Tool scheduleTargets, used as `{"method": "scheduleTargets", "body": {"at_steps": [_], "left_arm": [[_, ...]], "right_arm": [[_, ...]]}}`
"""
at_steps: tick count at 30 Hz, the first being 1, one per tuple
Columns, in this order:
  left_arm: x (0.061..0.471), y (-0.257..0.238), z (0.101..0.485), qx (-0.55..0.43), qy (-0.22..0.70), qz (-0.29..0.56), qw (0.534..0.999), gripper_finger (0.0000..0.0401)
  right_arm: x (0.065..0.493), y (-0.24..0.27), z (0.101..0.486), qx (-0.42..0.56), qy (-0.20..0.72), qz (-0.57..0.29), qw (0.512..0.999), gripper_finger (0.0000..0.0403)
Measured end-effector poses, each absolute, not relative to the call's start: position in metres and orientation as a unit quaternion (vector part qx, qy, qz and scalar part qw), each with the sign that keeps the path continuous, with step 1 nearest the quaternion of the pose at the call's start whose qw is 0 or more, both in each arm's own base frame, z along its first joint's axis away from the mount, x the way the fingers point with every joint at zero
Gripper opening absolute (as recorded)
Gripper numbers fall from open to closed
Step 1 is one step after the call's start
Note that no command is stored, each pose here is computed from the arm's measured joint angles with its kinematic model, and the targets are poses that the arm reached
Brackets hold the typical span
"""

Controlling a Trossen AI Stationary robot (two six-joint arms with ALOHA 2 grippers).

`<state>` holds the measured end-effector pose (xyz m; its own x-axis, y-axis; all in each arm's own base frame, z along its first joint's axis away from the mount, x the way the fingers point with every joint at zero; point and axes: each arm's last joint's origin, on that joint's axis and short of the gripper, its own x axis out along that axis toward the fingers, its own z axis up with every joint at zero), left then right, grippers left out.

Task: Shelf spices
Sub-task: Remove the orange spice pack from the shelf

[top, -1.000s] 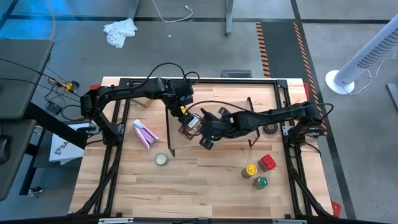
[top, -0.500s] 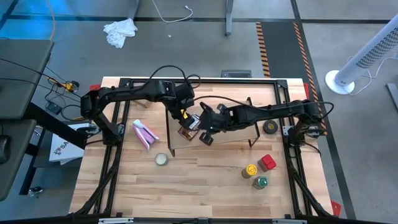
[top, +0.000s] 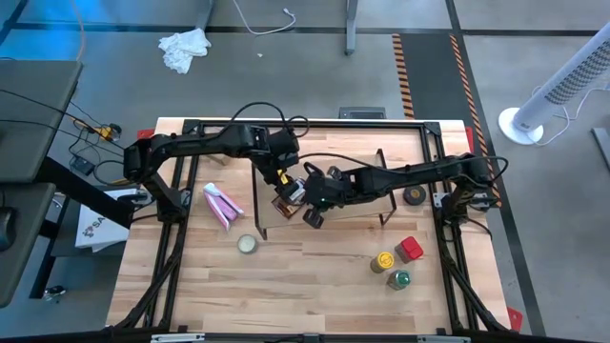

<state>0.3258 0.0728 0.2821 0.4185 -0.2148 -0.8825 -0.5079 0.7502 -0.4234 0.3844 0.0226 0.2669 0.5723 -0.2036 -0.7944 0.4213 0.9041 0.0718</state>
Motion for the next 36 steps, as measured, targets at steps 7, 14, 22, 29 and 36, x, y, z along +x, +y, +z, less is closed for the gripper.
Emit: {"method": "scheduleTargets", "body": {"at_steps": [7, 14, 22, 29, 36], "left_arm": [[0.327, 0.065, 0.282, -0.343, 0.535, 0.077, 0.769, 0.0157], [0.331, 0.059, 0.283, -0.335, 0.530, 0.067, 0.776, 0.0157], [0.328, 0.072, 0.283, -0.336, 0.522, 0.094, 0.778, 0.0157], [0.318, 0.073, 0.280, -0.307, 0.567, 0.054, 0.762, 0.0157], [0.320, 0.064, 0.278, -0.303, 0.571, 0.032, 0.763, 0.0157]], "right_arm": [[0.385, 0.018, 0.267, 0.125, 0.423, -0.193, 0.876, 0.0000], [0.387, 0.012, 0.269, 0.119, 0.411, -0.195, 0.883, 0.0000], [0.375, 0.004, 0.302, 0.123, 0.375, -0.181, 0.901, 0.0000], [0.374, 0.031, 0.300, 0.118, 0.399, -0.087, 0.905, 0.0000], [0.382, 0.035, 0.283, 0.108, 0.420, -0.092, 0.896, 0.0000]]}}
